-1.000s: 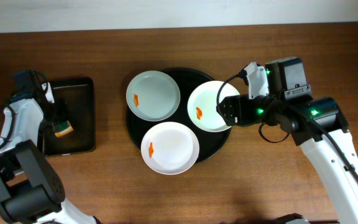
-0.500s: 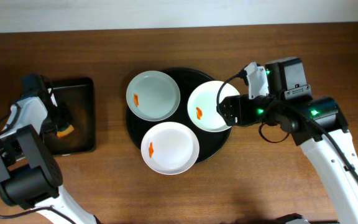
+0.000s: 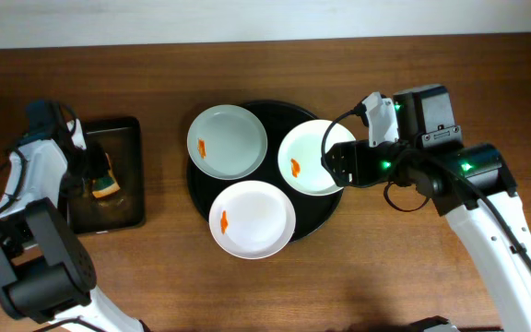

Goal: Clean dirty plates on tray and stack at the side

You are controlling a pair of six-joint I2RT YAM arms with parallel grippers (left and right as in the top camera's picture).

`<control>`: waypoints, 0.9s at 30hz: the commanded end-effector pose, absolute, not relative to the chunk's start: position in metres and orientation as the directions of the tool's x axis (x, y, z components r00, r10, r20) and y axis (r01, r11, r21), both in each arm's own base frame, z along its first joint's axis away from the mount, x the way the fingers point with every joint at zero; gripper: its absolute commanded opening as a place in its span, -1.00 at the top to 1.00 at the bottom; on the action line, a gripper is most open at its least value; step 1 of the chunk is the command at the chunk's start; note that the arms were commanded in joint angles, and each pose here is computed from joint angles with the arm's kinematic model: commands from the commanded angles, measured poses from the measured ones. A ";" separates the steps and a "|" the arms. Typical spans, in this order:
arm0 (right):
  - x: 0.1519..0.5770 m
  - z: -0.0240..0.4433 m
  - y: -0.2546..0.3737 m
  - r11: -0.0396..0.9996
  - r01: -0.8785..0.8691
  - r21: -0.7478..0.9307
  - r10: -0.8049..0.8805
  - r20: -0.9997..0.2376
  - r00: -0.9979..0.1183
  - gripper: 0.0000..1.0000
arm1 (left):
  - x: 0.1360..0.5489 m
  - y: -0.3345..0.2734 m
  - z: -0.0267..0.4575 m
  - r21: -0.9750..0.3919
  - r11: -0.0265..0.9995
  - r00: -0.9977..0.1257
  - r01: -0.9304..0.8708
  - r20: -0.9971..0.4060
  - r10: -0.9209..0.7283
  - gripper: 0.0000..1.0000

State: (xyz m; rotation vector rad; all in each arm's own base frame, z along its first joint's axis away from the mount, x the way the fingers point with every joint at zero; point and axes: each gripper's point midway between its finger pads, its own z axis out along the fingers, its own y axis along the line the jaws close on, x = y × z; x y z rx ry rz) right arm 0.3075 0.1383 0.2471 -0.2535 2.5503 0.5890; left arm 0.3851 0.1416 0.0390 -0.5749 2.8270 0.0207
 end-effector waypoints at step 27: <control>0.345 0.229 0.173 0.813 -0.346 0.468 -0.082 -0.496 -0.864 -0.51 | 0.408 0.054 0.129 -0.059 0.992 -0.890 -0.114 -0.438 -0.129 1.00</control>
